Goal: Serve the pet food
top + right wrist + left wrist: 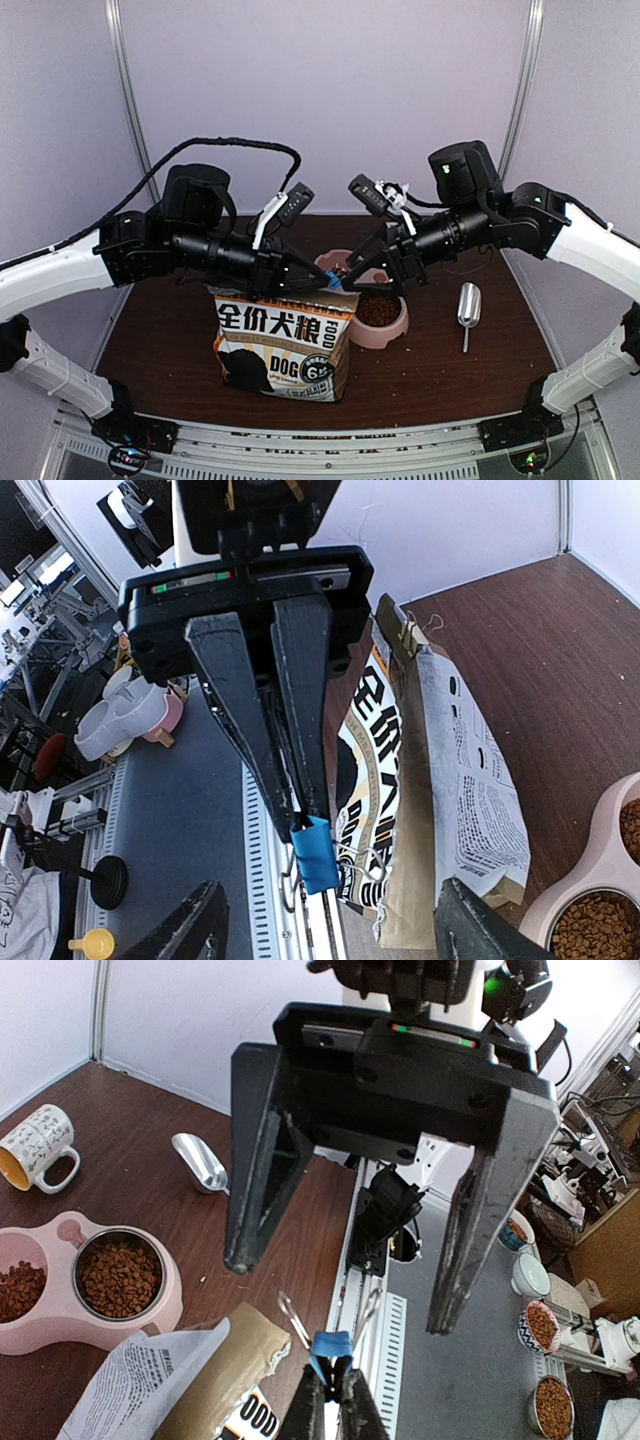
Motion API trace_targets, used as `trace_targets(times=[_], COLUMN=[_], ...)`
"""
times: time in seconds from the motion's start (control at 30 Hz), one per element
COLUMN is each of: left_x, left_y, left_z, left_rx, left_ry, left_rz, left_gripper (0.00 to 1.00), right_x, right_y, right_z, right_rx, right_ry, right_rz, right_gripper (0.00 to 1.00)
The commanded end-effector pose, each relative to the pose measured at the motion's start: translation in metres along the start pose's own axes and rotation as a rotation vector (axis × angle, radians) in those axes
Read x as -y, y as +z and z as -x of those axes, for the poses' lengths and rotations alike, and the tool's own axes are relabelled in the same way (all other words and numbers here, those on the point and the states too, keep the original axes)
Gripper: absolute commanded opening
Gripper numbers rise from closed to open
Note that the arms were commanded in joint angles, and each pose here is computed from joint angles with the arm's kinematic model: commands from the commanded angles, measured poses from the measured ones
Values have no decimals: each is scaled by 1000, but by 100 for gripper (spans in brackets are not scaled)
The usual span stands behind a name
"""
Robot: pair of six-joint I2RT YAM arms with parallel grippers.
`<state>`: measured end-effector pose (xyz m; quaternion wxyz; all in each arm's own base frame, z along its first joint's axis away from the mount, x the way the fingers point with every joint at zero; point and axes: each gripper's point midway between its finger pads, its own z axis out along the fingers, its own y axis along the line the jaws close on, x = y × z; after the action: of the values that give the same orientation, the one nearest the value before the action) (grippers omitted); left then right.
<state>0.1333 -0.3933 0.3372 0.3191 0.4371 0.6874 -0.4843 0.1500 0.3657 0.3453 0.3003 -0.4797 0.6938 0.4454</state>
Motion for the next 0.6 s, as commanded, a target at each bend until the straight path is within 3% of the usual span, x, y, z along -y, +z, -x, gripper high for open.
trace_targets(times=[0.0, 0.57], left_x=[13, 13], left_y=[-6, -7], left_z=[8, 6], left_rx=[31, 20], left_ry=[48, 63], left_rz=[-49, -42], left_gripper=[0, 0], right_x=[-10, -19], right_y=[3, 6], right_z=[13, 19], right_rx=[33, 22], right_ry=[-3, -4], right_rz=[74, 140], right_gripper=[72, 53])
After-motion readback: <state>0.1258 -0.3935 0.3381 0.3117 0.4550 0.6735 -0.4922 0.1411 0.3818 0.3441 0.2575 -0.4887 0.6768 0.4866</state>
